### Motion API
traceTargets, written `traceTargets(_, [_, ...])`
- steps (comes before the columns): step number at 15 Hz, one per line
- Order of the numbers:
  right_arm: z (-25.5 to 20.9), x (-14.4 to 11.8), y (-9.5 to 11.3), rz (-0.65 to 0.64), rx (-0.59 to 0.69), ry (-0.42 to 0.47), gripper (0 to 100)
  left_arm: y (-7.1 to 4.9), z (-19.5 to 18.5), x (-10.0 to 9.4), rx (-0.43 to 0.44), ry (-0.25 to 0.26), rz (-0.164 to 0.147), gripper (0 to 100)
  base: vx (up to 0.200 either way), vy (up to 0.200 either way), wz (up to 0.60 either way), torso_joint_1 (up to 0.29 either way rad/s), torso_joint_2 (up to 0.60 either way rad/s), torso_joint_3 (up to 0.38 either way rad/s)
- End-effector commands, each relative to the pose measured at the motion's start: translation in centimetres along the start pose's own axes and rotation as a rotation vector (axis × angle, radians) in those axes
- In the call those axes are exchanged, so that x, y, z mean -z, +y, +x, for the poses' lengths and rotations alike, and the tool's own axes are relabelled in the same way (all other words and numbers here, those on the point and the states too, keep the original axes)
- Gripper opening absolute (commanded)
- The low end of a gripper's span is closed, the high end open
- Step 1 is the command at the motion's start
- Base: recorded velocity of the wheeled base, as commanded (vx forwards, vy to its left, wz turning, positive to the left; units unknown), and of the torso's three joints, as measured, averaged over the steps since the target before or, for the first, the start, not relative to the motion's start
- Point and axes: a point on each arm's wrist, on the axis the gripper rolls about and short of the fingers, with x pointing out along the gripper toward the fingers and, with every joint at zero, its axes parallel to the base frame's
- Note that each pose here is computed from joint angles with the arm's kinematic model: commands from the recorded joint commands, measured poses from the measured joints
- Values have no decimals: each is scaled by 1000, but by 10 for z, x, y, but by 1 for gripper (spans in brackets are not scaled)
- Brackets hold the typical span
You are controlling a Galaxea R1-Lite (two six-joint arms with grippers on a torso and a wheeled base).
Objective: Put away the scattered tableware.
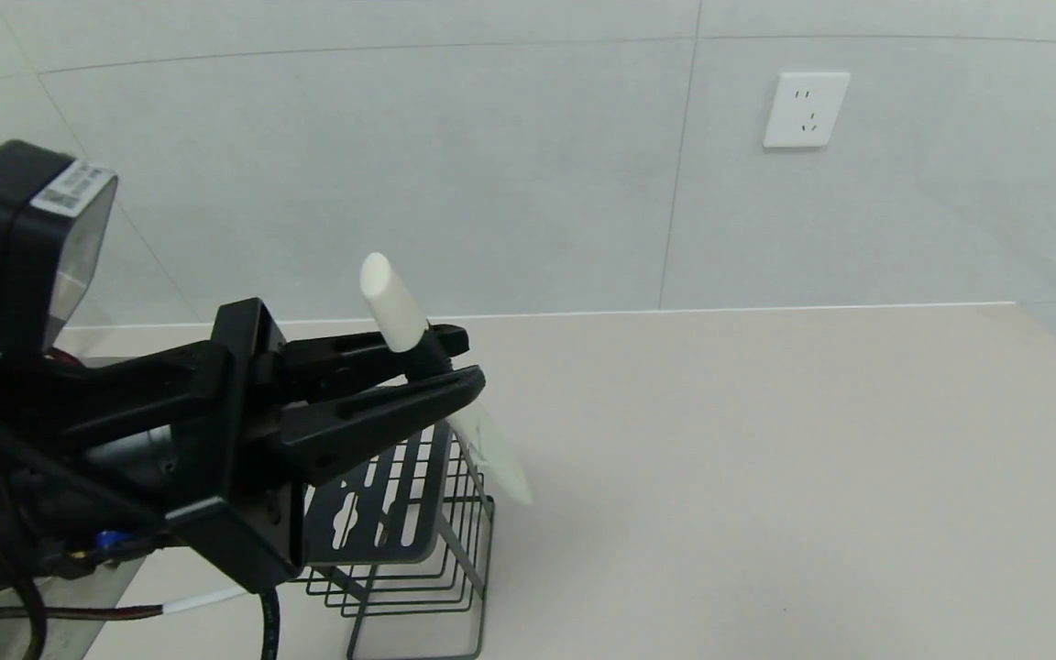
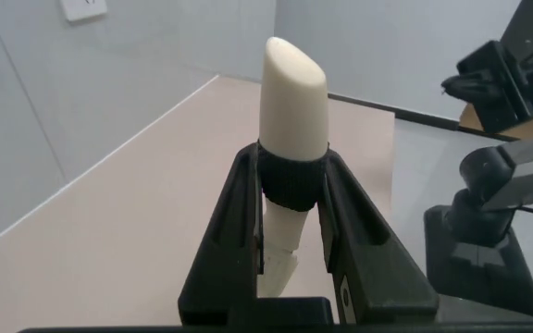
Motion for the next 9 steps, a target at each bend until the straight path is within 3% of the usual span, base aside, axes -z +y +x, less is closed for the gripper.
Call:
traceTargets(1, [-9, 7, 11, 60, 86, 45, 0, -4, -14, -10, -20, -19, 22, 0, 0, 0, 0, 0, 0, 0])
traceTargets(3, [-11, 18, 15, 257, 196, 177, 0, -7, -20, -15, -22, -22, 25, 0, 0, 0, 0, 0, 0, 0])
traceTargets(4, [-13, 26, 17, 424, 317, 279, 0, -9, -25, -21, -29, -37, 37, 0, 0, 0, 0, 0, 0, 0])
traceTargets(5, [-14, 28, 16, 482, 379, 303, 0, -9, -27, -26, -36, -48, 48, 0, 0, 0, 0, 0, 0, 0])
traceTargets(8, [-14, 28, 15, 526, 435, 301, 0, -5, -31, -37, -67, -55, 112, 0, 0, 0, 0, 0, 0, 0])
traceTargets(9, [-16, 31, 15, 485, 514, 358, 0, -4, -35, -40, -83, -35, 162, 0, 0, 0, 0, 0, 0, 0])
